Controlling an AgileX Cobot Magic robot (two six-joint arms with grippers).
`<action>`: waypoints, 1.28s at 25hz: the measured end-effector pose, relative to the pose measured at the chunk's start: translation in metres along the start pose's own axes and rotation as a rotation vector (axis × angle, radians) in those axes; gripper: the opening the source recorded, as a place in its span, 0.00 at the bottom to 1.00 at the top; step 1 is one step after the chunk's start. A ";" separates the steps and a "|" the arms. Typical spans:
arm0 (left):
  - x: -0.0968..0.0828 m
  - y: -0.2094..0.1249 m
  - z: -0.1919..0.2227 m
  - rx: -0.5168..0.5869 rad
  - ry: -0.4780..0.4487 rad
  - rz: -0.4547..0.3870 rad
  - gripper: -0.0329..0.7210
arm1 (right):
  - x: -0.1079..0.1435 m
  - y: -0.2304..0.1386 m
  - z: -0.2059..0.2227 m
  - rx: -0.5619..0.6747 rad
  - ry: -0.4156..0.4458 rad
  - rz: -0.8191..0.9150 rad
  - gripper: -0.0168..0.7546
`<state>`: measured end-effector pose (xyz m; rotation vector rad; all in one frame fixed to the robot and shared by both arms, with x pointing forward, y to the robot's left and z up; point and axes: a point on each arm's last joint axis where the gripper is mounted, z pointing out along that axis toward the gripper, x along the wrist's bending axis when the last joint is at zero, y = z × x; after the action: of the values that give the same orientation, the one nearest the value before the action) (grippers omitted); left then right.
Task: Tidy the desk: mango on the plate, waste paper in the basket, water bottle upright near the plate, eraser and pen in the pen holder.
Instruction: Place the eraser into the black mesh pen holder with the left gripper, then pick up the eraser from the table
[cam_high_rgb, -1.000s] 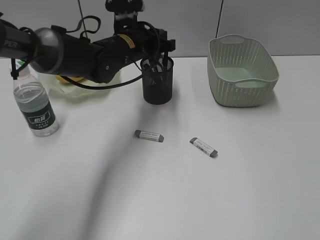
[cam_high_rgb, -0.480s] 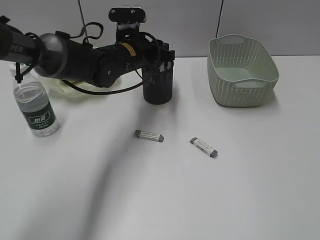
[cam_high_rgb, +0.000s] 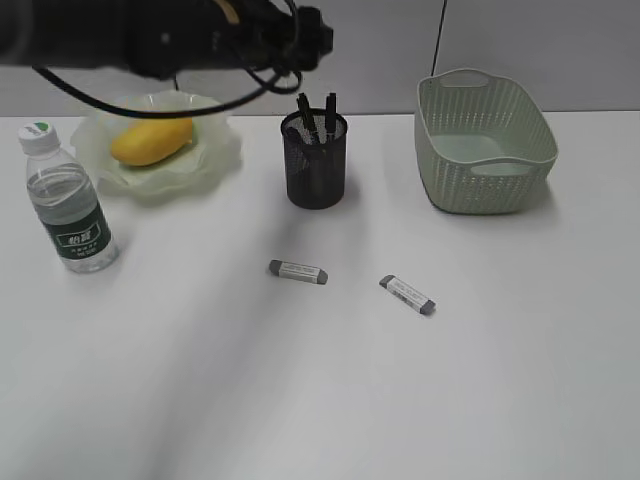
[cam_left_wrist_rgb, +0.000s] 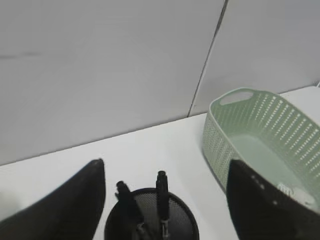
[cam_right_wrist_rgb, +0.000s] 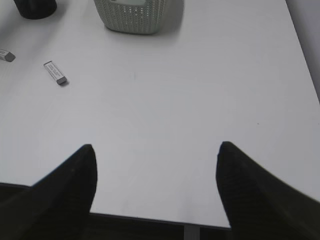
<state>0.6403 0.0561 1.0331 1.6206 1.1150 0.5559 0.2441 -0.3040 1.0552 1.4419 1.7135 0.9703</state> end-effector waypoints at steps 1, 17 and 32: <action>0.002 0.010 -0.013 0.026 0.013 0.004 0.80 | 0.000 0.000 0.000 0.000 0.000 0.000 0.78; 0.076 0.039 -0.255 0.693 0.380 0.072 0.70 | 0.005 0.110 0.024 0.091 0.048 -0.084 0.76; 0.031 -0.082 -0.430 0.407 0.355 -0.009 0.70 | 0.068 0.224 0.218 0.554 0.300 -0.367 0.72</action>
<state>0.2794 0.2955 1.1017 1.9082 1.5763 0.6590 0.5297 -0.1890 1.1423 1.2659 2.5045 0.5493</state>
